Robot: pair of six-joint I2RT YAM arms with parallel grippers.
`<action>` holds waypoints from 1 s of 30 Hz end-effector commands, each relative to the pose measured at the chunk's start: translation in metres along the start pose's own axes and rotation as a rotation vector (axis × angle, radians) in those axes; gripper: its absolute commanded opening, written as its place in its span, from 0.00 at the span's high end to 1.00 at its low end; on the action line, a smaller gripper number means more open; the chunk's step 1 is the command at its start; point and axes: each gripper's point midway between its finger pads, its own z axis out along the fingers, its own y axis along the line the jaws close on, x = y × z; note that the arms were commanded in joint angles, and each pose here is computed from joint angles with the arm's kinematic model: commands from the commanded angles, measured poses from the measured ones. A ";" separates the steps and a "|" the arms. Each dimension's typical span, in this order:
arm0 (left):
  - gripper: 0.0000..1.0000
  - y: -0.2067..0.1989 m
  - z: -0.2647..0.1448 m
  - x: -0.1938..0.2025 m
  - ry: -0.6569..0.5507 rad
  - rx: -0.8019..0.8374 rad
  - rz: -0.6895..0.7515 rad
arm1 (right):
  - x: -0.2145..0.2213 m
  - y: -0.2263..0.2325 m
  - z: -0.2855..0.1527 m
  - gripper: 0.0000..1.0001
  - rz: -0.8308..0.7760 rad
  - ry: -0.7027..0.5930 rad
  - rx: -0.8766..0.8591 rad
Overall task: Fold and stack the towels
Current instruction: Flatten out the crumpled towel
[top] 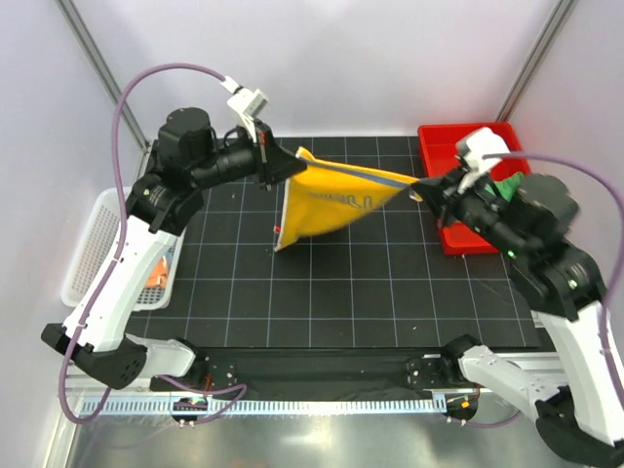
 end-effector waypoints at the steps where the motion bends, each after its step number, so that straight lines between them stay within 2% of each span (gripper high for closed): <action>1: 1.00 -0.030 -0.018 0.001 -0.013 0.042 0.009 | -0.028 0.012 -0.029 0.99 -0.077 -0.131 -0.064; 5: 1.00 -0.034 -0.028 -0.001 -0.038 0.007 0.004 | -0.042 0.002 -0.036 0.99 -0.093 -0.183 -0.006; 8: 1.00 -0.005 -0.028 0.005 -0.018 -0.145 -0.023 | -0.043 -0.013 -0.030 0.99 -0.133 -0.180 0.068; 10: 1.00 0.018 -0.010 0.014 0.029 -0.205 -0.075 | -0.042 -0.024 -0.018 0.99 -0.176 -0.169 0.115; 13: 1.00 0.037 0.015 0.023 0.071 -0.221 -0.113 | -0.026 -0.036 0.016 0.99 -0.203 -0.079 0.142; 14: 1.00 0.044 0.020 0.024 0.067 -0.246 -0.113 | -0.008 -0.038 0.036 0.99 -0.208 -0.023 0.136; 19: 1.00 0.133 0.045 0.034 0.050 -0.455 -0.156 | 0.031 -0.076 0.105 0.99 -0.256 0.062 0.204; 20: 1.00 0.147 0.050 0.032 0.034 -0.463 -0.164 | 0.033 -0.082 0.118 0.99 -0.241 0.063 0.182; 21: 1.00 0.166 0.052 0.017 -0.022 -0.468 -0.155 | 0.060 -0.107 0.145 0.99 -0.206 0.138 0.195; 23: 1.00 0.196 0.075 0.027 -0.011 -0.431 -0.169 | 0.054 -0.121 0.171 0.99 -0.183 0.106 0.174; 24: 1.00 0.208 0.086 0.020 -0.047 -0.405 -0.148 | 0.081 -0.135 0.195 0.99 -0.165 0.163 0.171; 25: 1.00 0.224 0.099 0.027 -0.035 -0.356 -0.151 | 0.071 -0.142 0.205 0.99 -0.166 0.137 0.171; 27: 1.00 0.245 0.115 0.024 -0.068 -0.324 -0.112 | 0.097 -0.153 0.237 0.99 -0.157 0.178 0.141; 30: 1.00 0.273 0.144 0.028 -0.079 -0.244 -0.094 | 0.092 -0.171 0.261 0.99 -0.186 0.170 0.162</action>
